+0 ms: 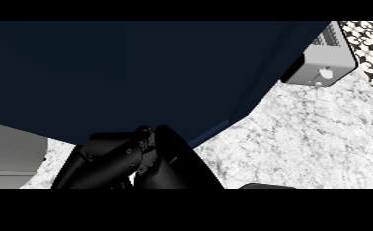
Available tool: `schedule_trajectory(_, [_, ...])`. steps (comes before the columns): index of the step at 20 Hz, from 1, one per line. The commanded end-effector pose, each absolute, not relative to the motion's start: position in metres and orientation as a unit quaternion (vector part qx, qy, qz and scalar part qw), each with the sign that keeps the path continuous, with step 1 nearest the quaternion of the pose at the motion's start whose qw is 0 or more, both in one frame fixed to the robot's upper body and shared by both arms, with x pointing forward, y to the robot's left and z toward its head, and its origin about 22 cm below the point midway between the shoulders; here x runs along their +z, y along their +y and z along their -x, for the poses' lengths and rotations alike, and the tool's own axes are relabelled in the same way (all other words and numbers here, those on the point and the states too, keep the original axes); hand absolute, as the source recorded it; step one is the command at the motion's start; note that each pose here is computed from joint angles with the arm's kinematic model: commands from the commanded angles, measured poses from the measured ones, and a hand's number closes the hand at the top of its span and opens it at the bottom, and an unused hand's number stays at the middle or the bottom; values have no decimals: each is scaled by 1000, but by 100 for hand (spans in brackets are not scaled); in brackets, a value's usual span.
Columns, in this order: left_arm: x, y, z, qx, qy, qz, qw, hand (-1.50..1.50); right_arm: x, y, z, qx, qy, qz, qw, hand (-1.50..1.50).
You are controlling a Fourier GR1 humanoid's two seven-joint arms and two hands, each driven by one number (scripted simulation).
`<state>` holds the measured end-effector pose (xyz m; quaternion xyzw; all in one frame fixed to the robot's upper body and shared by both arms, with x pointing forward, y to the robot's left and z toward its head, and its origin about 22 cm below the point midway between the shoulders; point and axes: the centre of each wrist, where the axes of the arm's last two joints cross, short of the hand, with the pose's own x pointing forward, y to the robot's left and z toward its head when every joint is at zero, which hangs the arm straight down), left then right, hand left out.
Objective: Pick up the wine, place it into the cabinet and close the cabinet
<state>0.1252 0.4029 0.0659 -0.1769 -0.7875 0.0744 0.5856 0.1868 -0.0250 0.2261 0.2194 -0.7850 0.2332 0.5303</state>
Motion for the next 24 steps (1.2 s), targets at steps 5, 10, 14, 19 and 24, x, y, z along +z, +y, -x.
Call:
schedule_trajectory(5, [72,431,-121,75,-803,164,569,-150,256,-2,-274,231,-781,-215,539,150])
schedule_trajectory(10, [75,434,-121,67,-801,173,569,-150,267,12,-301,282,-749,-245,548,150])
schedule_trajectory(14, [73,428,-125,57,-804,163,568,-150,252,17,-307,405,-641,-304,577,150])
schedule_trajectory(19, [73,434,-121,65,-810,161,561,-150,227,23,-323,503,-544,-334,583,150])
schedule_trajectory(24, [73,455,-112,70,-801,163,572,-150,225,21,-349,500,-511,-363,597,150])
